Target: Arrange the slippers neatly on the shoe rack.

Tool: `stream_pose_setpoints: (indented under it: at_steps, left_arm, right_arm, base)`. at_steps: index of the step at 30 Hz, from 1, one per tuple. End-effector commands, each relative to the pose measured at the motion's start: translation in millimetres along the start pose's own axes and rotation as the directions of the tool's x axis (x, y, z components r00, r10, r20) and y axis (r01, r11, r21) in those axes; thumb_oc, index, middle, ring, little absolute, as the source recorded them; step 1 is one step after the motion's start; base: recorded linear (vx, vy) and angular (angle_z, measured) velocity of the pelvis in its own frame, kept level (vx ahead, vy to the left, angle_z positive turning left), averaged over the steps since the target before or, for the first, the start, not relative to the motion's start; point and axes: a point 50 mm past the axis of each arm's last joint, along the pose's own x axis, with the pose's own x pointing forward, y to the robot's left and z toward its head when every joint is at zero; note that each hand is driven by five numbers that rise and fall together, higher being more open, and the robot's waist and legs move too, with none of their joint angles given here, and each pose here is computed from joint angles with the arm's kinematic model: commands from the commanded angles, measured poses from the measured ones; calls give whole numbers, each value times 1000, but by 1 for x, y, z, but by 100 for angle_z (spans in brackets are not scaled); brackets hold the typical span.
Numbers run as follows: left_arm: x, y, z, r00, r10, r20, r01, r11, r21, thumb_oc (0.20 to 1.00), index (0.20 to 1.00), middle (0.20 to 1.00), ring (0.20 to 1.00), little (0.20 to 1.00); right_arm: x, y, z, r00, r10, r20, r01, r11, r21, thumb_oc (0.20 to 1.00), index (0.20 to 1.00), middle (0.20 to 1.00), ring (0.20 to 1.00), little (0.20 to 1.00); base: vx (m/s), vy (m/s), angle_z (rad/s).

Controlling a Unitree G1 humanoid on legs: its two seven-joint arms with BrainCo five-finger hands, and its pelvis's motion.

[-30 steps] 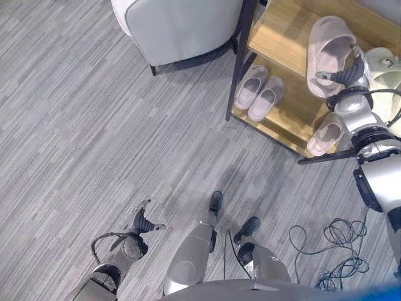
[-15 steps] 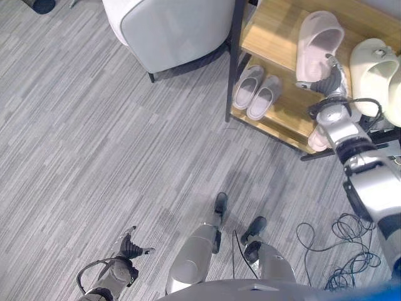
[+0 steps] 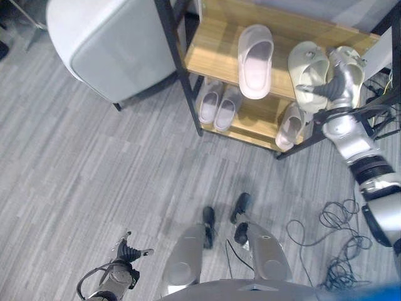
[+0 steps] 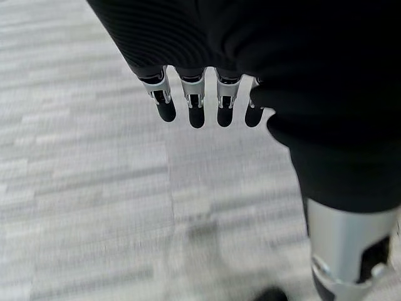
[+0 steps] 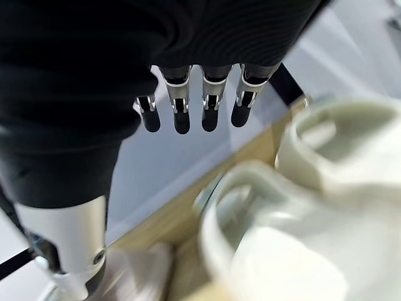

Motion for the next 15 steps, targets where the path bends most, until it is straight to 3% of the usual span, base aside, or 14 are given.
stream_pose_setpoints:
  at_steps: [1, 8, 15]
  left_arm:
    - [-4, 16, -24, 998, 20, -64, -17, 999, 51, 1000, 1000, 1000, 1000, 1000]
    - [-1, 34, -31, 993, 61, -102, -58, 998, 38, 1000, 1000, 1000, 1000, 1000]
    - [2, 33, -22, 996, 59, -68, -56, 997, 43, 1000, 1000, 1000, 1000, 1000]
  right_arm:
    - [-6, 17, 21, 995, -10, 100, 0, 995, 99, 1000, 1000, 1000, 1000, 1000]
    - [-6, 25, 48, 987, -8, 161, -31, 970, 239, 1000, 1000, 1000, 1000, 1000]
    - [-2, 30, 59, 979, 26, 202, -66, 979, 192, 1000, 1000, 1000, 1000, 1000]
  base:
    - [192, 14, -90]
    - [104, 150, -23]
    - [58, 109, -2]
